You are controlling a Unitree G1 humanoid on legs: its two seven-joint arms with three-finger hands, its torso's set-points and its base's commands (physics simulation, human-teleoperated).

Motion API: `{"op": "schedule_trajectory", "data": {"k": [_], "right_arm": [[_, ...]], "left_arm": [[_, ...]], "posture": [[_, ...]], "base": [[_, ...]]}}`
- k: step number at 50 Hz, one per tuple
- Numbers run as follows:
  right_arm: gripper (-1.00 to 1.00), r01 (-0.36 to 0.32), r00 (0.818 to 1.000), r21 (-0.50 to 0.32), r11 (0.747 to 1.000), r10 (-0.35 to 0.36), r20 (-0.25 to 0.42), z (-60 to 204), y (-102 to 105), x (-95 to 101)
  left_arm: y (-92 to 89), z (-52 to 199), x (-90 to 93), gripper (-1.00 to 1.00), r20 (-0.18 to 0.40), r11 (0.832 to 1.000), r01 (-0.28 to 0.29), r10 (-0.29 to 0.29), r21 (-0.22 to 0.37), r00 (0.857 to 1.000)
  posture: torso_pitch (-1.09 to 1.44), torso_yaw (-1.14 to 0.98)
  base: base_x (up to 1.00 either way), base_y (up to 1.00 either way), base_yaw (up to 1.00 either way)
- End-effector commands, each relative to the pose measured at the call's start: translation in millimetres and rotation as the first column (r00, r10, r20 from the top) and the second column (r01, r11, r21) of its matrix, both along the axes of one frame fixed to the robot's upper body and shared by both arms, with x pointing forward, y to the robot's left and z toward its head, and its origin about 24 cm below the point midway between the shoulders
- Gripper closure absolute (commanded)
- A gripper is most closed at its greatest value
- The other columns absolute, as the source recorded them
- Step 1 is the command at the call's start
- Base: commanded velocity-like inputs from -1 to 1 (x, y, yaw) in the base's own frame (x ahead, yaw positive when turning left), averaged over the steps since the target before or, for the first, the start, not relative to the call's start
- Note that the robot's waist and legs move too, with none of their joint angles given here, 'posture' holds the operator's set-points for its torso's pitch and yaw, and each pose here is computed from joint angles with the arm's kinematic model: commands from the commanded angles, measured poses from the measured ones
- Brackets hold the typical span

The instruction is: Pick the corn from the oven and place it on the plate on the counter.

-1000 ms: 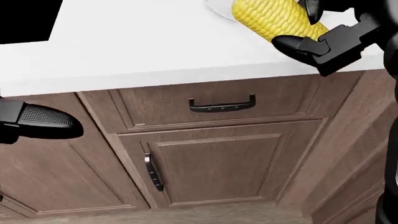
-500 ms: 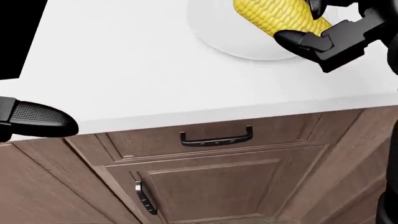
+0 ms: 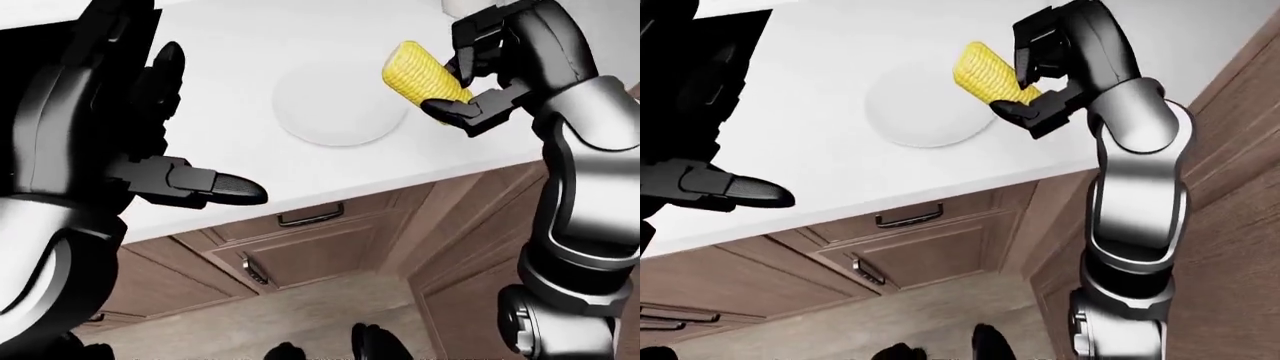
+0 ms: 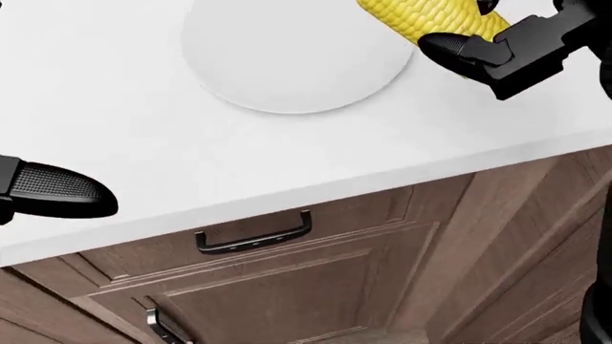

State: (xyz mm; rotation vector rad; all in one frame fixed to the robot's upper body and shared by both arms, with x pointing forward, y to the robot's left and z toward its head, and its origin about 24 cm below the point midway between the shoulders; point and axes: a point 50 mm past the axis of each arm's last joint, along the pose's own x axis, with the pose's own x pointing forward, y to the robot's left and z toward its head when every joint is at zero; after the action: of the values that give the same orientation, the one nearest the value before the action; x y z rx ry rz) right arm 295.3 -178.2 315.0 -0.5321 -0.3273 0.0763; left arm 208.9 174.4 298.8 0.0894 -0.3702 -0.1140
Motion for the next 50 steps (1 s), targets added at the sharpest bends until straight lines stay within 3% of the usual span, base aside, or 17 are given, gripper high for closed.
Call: {"op": "schedule_trajectory", "data": {"k": [1,14,16,17,28,36,50], "right_arm": [[0.98,0.003,0.995,-0.017,1.000,-0.001,0.101,19.9,1.0,-10.3],[0.98,-0.022,0.995,-0.078,0.997,0.030,0.098,42.4,18.7,-7.0],[0.98,-0.024,0.995,-0.095,0.995,0.033,0.098,45.8,22.1,-7.7],[0.98,-0.026,0.994,-0.097,0.995,0.035,0.099,46.9,23.6,-7.8],[0.99,-0.040,0.994,-0.172,0.984,0.057,0.095,58.8,44.7,-12.2],[0.99,-0.051,0.995,-0.219,0.974,0.069,0.073,55.3,58.6,-4.3],[1.00,-0.038,0.996,-0.401,0.915,0.066,0.055,52.4,96.9,15.7]], "left_arm": [[1.7,9.0,-5.1,-1.00,0.062,1.000,-0.009,0.010,-0.015,0.998],[3.2,9.8,-4.7,-1.00,0.063,1.000,-0.008,0.009,-0.007,0.998],[2.8,13.0,-6.8,-1.00,0.085,1.000,-0.009,0.009,-0.006,0.996],[3.1,14.3,-8.0,-1.00,0.108,0.999,-0.035,0.031,0.029,0.994],[7.1,19.4,-16.5,-1.00,0.107,1.000,-0.018,0.017,0.006,0.994],[6.1,21.3,-20.0,-1.00,0.110,1.000,-0.008,0.008,-0.004,0.994],[20.5,25.9,-23.7,-1.00,0.114,0.999,-0.022,0.025,-0.029,0.993]], "posture": [[0.41,0.00],[0.28,0.00],[0.26,0.00],[0.25,0.00],[0.14,0.00],[0.06,0.00],[0.06,0.00]], "base": [[0.00,0.00,0.00],[0.00,0.00,0.00],[0.00,0.00,0.00],[0.00,0.00,0.00],[0.00,0.00,0.00],[0.00,0.00,0.00],[0.00,0.00,0.00]]}}
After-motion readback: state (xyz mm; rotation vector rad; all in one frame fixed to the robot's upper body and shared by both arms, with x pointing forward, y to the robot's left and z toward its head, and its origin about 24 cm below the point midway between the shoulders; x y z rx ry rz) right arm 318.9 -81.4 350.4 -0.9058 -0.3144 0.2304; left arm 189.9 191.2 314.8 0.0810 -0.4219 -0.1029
